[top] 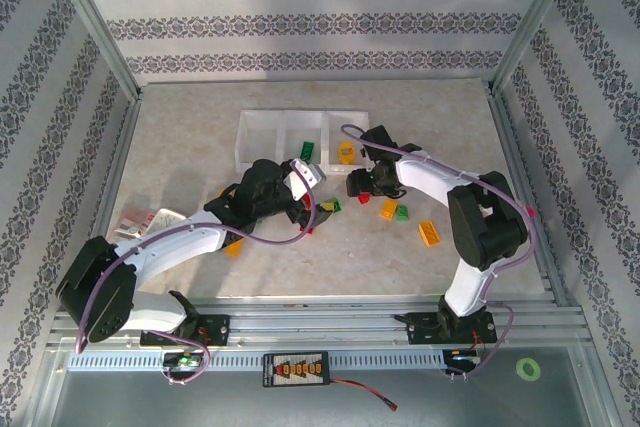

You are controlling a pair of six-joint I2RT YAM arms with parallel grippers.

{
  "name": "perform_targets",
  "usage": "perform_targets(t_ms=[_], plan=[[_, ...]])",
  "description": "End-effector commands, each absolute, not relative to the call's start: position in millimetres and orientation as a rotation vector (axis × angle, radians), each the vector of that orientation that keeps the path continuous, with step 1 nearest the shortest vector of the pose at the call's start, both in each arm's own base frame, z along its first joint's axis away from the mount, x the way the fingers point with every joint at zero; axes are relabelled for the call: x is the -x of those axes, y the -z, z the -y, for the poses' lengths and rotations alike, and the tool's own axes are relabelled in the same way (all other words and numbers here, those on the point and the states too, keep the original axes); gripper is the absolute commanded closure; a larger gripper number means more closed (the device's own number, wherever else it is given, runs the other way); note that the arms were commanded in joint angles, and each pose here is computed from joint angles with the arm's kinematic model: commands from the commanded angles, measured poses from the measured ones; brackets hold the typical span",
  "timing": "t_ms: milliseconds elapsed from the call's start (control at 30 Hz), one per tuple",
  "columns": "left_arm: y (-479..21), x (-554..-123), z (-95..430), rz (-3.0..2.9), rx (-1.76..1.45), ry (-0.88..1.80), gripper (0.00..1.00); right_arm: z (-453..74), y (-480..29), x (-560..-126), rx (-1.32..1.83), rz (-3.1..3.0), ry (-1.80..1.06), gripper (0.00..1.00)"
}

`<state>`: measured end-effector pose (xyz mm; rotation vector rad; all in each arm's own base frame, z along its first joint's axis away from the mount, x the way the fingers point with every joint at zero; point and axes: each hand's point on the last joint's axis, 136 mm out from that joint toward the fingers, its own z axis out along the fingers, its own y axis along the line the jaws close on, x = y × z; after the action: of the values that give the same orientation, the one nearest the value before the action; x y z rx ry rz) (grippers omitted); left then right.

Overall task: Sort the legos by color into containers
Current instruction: Pick up the lego from the center of the table.

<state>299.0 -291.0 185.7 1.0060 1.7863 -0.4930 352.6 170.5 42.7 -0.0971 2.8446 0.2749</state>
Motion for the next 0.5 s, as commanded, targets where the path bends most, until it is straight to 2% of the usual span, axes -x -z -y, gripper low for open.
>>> perform_targets(t_ms=[0,100,367,467], plan=[[-204,-301,292,-1.719,-0.959,0.489,0.01,-177,-35,-349,0.117,-2.887,-0.257,0.31],[-204,-300,290,-1.716,-0.959,0.483,0.01,-181,-32,-349,0.121,-2.894,-0.246,0.43],[-205,-297,286,-1.710,-0.951,0.475,0.01,-179,-35,-348,0.120,-2.890,-0.230,0.69],[-204,-296,283,-1.715,-0.943,0.472,0.01,-184,-49,-347,0.134,-2.858,-0.247,0.73]])
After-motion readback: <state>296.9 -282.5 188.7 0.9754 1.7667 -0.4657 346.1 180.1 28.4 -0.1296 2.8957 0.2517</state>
